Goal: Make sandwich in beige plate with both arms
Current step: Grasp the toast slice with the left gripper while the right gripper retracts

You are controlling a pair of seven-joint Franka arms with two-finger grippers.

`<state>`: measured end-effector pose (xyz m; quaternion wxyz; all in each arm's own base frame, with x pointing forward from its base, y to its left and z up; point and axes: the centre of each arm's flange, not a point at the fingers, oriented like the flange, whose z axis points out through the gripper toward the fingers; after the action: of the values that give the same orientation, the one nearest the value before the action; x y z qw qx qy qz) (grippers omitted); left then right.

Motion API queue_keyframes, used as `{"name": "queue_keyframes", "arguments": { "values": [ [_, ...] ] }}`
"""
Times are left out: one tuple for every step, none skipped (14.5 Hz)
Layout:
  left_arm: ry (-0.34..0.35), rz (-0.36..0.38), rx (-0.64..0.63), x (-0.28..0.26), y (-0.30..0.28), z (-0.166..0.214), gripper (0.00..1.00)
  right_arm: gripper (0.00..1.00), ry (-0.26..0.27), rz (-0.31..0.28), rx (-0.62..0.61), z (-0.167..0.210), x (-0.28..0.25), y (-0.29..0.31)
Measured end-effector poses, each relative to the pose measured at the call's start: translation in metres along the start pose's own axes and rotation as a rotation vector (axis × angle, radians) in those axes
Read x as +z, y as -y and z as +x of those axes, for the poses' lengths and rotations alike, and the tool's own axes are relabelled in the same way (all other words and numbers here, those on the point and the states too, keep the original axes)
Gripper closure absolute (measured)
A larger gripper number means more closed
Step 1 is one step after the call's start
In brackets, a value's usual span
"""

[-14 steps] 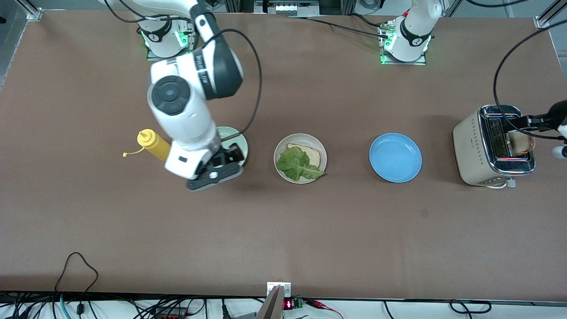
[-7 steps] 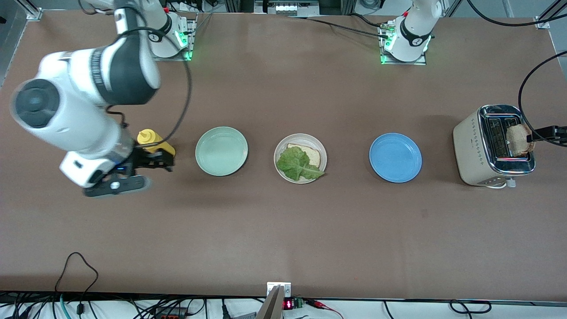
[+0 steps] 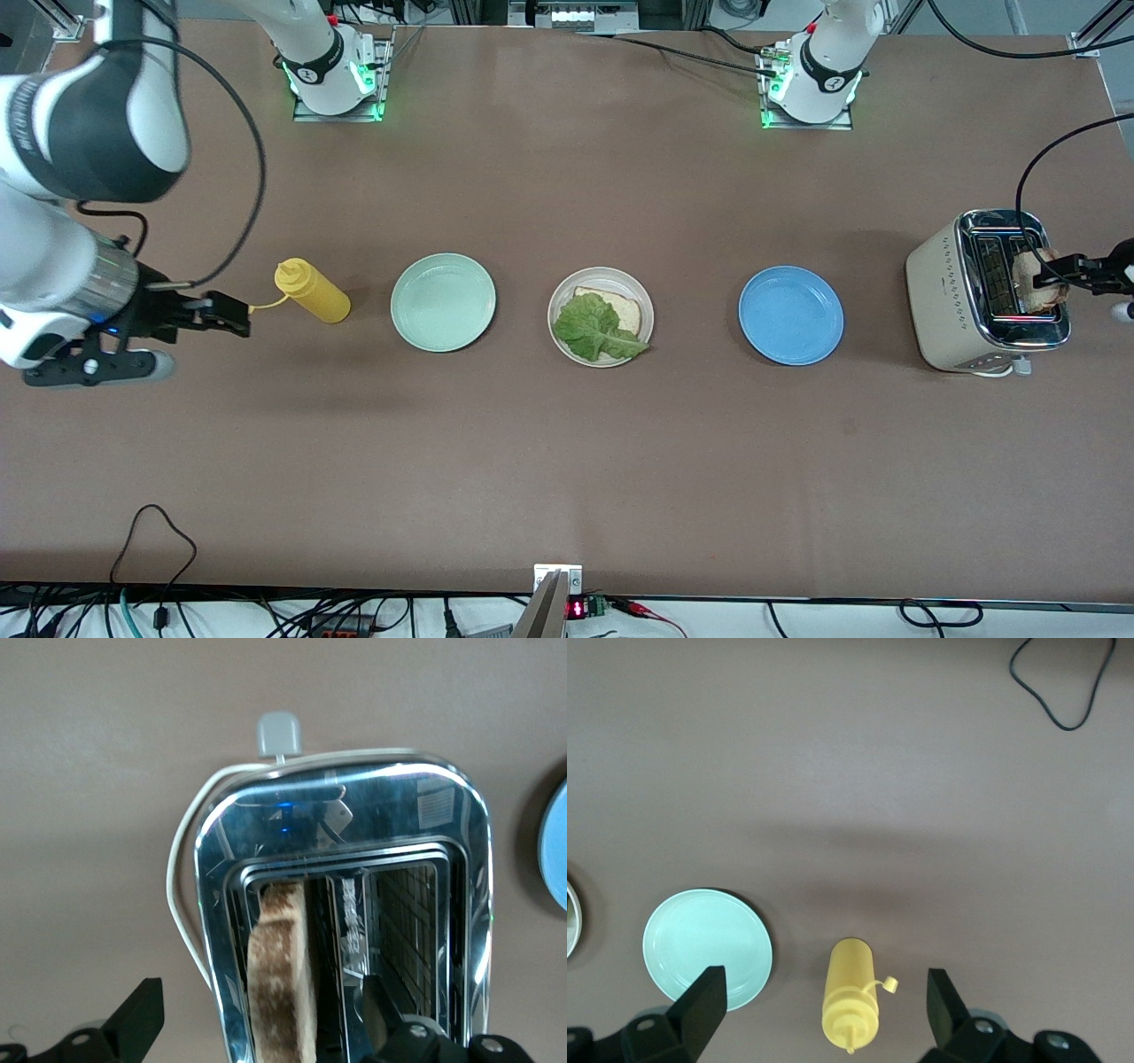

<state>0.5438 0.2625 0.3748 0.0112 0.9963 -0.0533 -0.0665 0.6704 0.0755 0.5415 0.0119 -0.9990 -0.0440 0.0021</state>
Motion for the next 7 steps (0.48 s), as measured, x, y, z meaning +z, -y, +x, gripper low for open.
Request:
{"name": "queue_keyframes", "arguments": {
  "values": [
    [0.001,-0.002,0.011,-0.001,-0.002,-0.003,0.13,0.00,-0.003,0.007,0.006,-0.004,-0.006,-0.008],
    [0.001,-0.003,0.021,-0.002,-0.003,-0.006,0.23,0.00,-0.005,0.009,0.013,-0.008,-0.011,-0.015],
    [0.002,-0.004,0.029,-0.003,-0.004,-0.008,0.33,0.00,-0.007,0.006,0.019,-0.014,-0.017,-0.021],
    [0.003,-0.005,0.030,-0.002,-0.003,-0.010,0.46,0.00,-0.008,0.001,0.024,-0.020,-0.022,-0.025],
    [0.005,-0.007,0.027,-0.001,-0.002,-0.011,0.55,0.00,-0.009,-0.005,0.037,-0.027,-0.028,-0.028],
    [0.007,-0.009,0.025,0.000,0.000,-0.013,0.64,0.00,-0.011,-0.010,0.050,-0.036,-0.035,-0.027],
    [0.011,-0.012,0.024,0.001,0.001,-0.014,0.76,0.00,-0.013,-0.013,0.063,-0.045,-0.041,-0.025]
  ]
}}
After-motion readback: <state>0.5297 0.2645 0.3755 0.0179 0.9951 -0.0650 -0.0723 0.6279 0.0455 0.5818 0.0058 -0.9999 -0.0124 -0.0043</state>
